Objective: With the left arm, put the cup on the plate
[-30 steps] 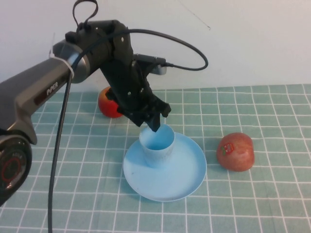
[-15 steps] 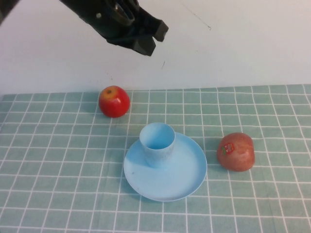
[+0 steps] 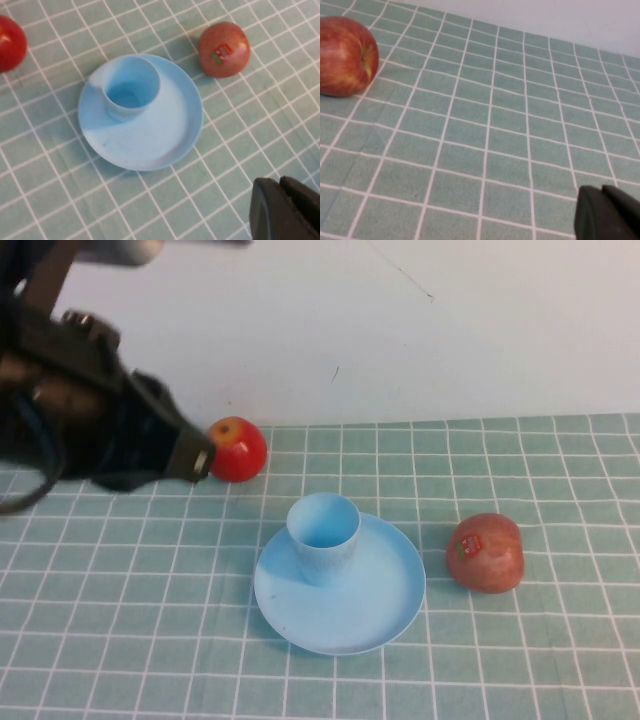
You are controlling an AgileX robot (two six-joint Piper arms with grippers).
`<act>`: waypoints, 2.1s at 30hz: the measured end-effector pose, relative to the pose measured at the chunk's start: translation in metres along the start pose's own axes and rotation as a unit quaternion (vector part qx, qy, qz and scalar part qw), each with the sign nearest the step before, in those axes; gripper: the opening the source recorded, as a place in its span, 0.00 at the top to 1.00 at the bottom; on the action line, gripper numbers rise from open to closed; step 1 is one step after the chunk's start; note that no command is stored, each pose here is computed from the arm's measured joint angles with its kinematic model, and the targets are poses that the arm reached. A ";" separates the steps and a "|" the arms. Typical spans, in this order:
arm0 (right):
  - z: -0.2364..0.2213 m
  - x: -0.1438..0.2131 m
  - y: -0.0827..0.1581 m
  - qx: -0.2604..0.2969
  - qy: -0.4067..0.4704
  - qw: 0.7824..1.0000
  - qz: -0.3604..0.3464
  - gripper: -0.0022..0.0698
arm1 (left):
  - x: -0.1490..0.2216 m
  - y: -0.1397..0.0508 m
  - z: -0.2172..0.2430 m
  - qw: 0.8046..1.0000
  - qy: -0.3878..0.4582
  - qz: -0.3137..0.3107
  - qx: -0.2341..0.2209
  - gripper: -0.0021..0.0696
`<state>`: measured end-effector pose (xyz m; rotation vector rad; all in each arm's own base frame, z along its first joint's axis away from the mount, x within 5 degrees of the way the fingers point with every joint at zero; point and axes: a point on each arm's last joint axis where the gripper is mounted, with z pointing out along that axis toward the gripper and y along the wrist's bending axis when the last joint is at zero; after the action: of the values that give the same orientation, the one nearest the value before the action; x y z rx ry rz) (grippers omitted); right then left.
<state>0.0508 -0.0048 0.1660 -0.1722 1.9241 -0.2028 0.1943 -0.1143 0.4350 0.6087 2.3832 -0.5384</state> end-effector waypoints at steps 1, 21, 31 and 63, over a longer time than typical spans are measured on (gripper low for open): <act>0.000 0.000 0.000 0.000 0.000 1.000 0.000 0.97 | 0.018 -0.001 -0.001 1.000 0.001 -0.007 0.008 0.97; 0.000 0.000 0.000 0.000 0.000 1.000 0.000 0.97 | 0.200 0.006 -0.047 0.956 -0.284 0.030 -0.065 0.97; 0.000 0.000 0.000 0.000 0.000 1.000 0.000 0.97 | 0.273 0.048 0.035 0.919 -0.329 -0.121 -0.179 0.97; 0.000 0.000 0.000 0.000 0.000 1.000 0.000 0.97 | 0.301 0.070 0.071 0.887 -0.332 -0.225 -0.229 0.97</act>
<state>0.0508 -0.0048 0.1660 -0.1722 1.9241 -0.2028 0.0520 -0.0065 0.1724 -0.3190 1.8617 -0.2799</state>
